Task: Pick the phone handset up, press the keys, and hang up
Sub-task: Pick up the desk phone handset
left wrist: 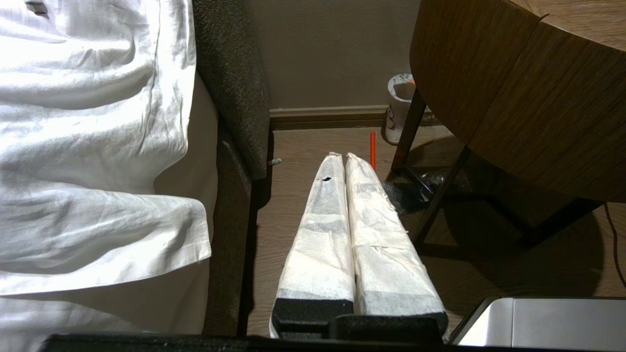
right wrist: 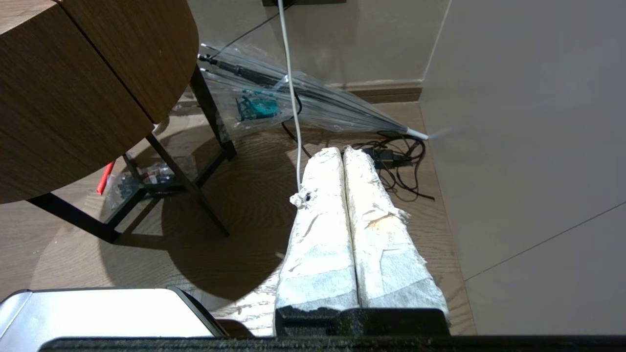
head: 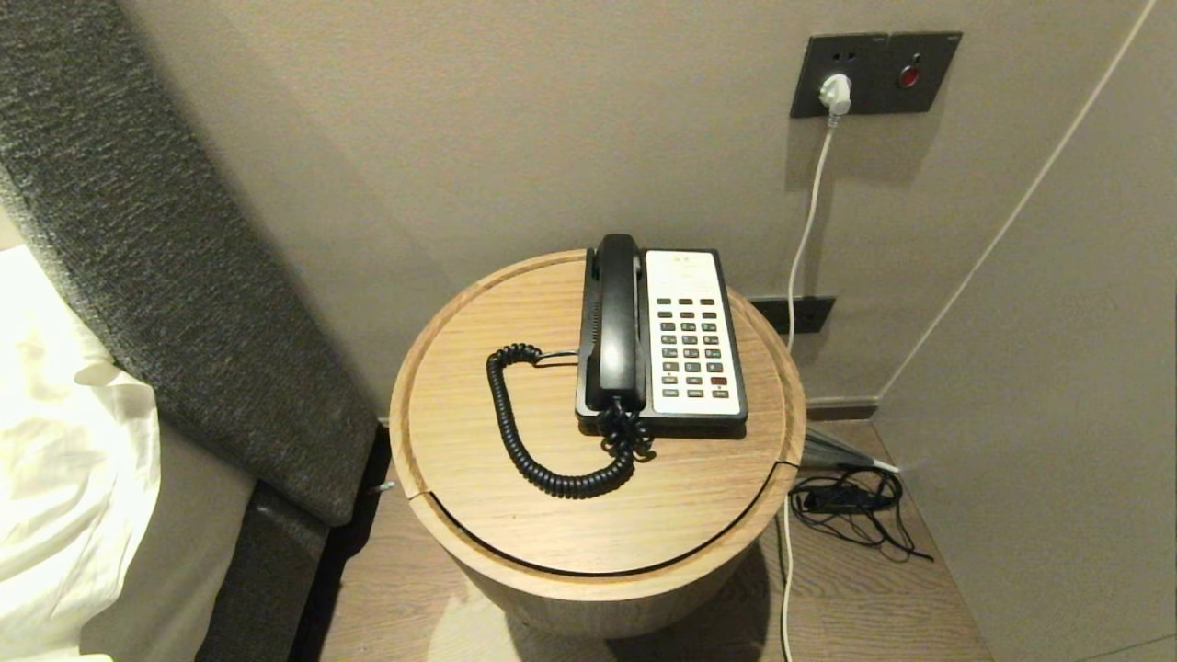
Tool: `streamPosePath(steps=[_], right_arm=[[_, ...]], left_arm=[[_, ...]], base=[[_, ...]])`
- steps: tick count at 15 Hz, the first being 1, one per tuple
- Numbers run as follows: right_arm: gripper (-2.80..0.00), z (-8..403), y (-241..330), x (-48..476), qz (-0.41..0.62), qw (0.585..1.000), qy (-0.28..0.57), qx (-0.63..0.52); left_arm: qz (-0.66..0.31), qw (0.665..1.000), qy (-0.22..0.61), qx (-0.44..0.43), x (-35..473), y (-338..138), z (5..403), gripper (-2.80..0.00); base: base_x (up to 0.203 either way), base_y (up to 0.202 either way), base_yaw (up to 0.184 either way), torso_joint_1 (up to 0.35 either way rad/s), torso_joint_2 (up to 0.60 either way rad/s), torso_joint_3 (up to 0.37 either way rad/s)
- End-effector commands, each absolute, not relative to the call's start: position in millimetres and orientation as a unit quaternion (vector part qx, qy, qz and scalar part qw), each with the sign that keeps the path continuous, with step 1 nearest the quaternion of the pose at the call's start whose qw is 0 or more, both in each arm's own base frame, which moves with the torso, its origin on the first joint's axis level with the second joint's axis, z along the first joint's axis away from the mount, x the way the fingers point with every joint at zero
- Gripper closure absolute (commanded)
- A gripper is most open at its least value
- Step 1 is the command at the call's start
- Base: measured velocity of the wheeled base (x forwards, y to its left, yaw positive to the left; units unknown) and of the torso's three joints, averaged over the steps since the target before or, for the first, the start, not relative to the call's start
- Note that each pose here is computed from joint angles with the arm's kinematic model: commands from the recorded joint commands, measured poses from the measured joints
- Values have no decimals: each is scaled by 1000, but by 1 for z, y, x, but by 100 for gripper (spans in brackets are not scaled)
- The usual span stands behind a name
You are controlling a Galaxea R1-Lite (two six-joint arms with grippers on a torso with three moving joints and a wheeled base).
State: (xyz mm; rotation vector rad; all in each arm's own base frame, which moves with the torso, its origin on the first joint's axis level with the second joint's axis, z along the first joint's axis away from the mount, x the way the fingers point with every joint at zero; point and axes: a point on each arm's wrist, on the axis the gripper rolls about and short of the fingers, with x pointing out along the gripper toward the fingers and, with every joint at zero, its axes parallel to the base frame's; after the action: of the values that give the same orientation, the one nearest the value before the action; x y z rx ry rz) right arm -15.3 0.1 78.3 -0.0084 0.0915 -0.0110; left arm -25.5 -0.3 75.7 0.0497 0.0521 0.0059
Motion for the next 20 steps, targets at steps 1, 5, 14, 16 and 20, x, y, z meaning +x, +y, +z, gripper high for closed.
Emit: streamPosePath(steps=[1,5,14,16,20], right_arm=[[0,78,0,-15,-5,999,46,-4],[0,78,0,-15,-5,999,46,-4],[0,78,0,-15,-6,999,47,-4],[0,78,0,-15,-5,999,46,-4],[0,78,0,-15,-5,999,46,-4]], left_arm=[[2,999,27,24,-25,0,76,0],[3,999,27,25,-25,0,76,0],[-5,1000,6,21,-33,-1,97,0],[-26,999,-9,19,-46,-2,143,0],[-135,989,56,-6,-14,-6,268,0]], base=[[0,0,0,0,0,0],[0,0,0,0,0,0],[0,0,0,0,0,0],[0,0,0,0,0,0],[0,0,0,0,0,0]])
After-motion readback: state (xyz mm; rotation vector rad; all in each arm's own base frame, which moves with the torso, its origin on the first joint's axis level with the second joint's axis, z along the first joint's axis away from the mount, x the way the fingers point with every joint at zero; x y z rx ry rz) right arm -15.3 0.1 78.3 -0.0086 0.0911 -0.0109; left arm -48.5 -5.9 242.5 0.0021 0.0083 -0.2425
